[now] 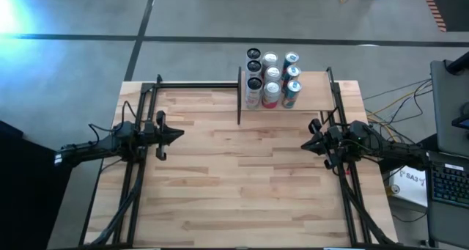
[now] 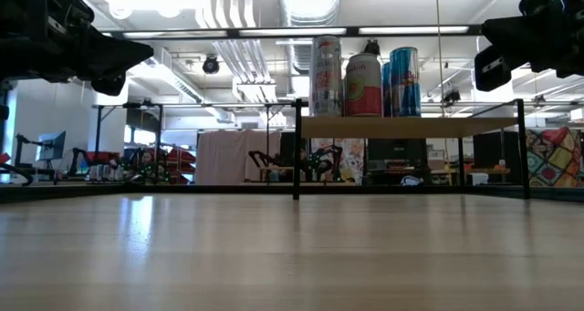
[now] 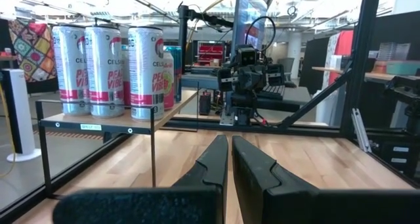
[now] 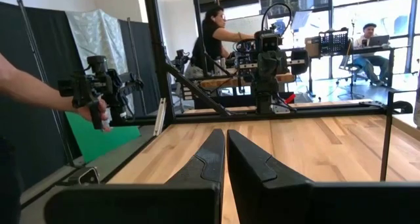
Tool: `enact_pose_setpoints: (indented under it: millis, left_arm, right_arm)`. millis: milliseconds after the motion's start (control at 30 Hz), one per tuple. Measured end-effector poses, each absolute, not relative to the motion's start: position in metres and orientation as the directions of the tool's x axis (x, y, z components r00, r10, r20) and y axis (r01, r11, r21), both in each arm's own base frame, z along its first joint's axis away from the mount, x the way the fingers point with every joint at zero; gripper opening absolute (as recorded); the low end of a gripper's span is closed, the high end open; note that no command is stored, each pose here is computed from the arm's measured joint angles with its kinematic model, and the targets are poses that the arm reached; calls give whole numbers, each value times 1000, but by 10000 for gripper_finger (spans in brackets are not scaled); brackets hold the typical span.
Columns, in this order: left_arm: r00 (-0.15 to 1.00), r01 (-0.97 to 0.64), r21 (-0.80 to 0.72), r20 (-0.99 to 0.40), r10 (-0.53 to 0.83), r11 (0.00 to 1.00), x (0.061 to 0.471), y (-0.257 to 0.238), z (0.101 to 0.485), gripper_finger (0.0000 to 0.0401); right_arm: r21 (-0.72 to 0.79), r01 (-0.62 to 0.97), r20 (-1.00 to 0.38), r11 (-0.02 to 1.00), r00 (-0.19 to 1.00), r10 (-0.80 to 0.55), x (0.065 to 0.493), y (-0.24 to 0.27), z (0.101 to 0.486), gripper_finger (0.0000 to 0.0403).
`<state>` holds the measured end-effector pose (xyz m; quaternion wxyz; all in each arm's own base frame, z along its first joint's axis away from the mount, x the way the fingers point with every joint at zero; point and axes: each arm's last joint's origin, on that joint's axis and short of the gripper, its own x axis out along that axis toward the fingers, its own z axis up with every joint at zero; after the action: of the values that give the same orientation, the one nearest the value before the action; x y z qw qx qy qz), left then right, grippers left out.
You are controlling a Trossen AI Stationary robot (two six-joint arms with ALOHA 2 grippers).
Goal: Place canned beverage on shelf
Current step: Return to Home Position
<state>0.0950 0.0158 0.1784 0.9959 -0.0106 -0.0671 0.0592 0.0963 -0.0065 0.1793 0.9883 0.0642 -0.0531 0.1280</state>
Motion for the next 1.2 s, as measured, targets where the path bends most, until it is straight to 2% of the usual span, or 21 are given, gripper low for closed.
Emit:
enact_pose_setpoints:
  millis: [1200]
  left_arm:
    - [983,-115,-36,141,119,993,94,16,183,0]
  right_arm:
    - [113,-259,121,959,962,246,96,-7,179,9]
